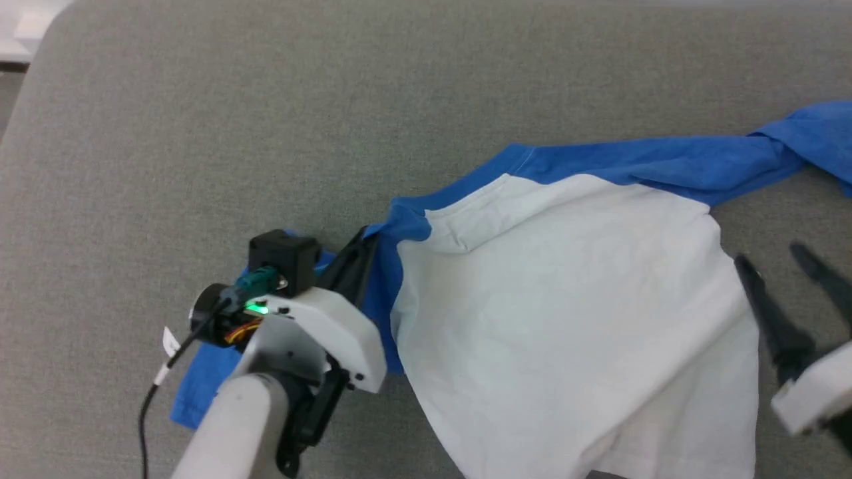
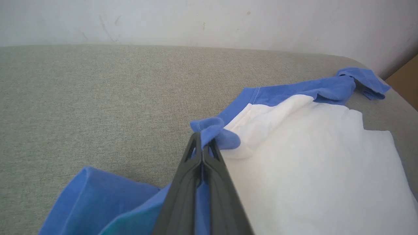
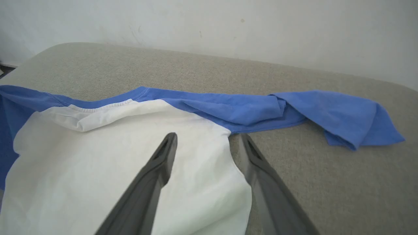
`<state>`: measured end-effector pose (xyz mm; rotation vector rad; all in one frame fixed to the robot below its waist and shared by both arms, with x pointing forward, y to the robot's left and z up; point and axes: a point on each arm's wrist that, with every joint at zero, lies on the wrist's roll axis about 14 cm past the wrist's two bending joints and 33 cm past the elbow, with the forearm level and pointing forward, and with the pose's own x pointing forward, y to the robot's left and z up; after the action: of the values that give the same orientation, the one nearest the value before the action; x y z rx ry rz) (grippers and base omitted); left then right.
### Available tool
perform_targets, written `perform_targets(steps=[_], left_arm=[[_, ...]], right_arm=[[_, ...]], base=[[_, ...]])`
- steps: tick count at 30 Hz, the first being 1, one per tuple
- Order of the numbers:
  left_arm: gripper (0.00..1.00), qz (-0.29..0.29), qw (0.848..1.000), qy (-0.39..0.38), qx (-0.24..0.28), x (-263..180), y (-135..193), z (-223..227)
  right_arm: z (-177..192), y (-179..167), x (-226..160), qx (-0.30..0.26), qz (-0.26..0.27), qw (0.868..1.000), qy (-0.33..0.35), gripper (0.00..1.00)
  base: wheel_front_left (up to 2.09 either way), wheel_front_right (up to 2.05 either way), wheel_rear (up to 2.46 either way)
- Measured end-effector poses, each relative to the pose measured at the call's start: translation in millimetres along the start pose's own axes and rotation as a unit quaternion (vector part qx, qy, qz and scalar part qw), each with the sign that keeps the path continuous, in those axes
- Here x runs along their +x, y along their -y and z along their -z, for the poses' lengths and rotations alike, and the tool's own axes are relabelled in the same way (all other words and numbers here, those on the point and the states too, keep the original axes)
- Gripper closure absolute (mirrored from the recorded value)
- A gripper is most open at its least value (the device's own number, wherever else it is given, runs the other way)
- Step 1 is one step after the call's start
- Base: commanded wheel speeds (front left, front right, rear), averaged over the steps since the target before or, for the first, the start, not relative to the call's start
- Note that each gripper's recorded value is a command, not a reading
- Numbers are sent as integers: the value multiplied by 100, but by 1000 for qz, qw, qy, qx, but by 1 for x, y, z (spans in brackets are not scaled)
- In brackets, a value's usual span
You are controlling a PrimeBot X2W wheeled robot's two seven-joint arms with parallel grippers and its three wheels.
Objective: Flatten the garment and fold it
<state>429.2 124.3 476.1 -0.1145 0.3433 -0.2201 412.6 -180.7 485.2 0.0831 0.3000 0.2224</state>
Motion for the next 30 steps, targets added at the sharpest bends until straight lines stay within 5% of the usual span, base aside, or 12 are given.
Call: perform_targets(steps=[9,19,24,30], left_arm=[[100,38,999,18,6,24,30,-9],[100,43,999,23,8,38,34,-7],[100,30,999,18,7,40,27,-1],[100,12,1000,2,4,38,16,11]], right_arm=[[-53,-11,83,-145,-104,982,-55,0],[6,-28,151,-223,-165,936,-217,0],[49,-33,161,-266,-194,899,-288,0],[63,-36,175,-313,-222,872,-303,0]], base=[[0,0,0],[0,0,0],[0,0,0],[0,0,0]])
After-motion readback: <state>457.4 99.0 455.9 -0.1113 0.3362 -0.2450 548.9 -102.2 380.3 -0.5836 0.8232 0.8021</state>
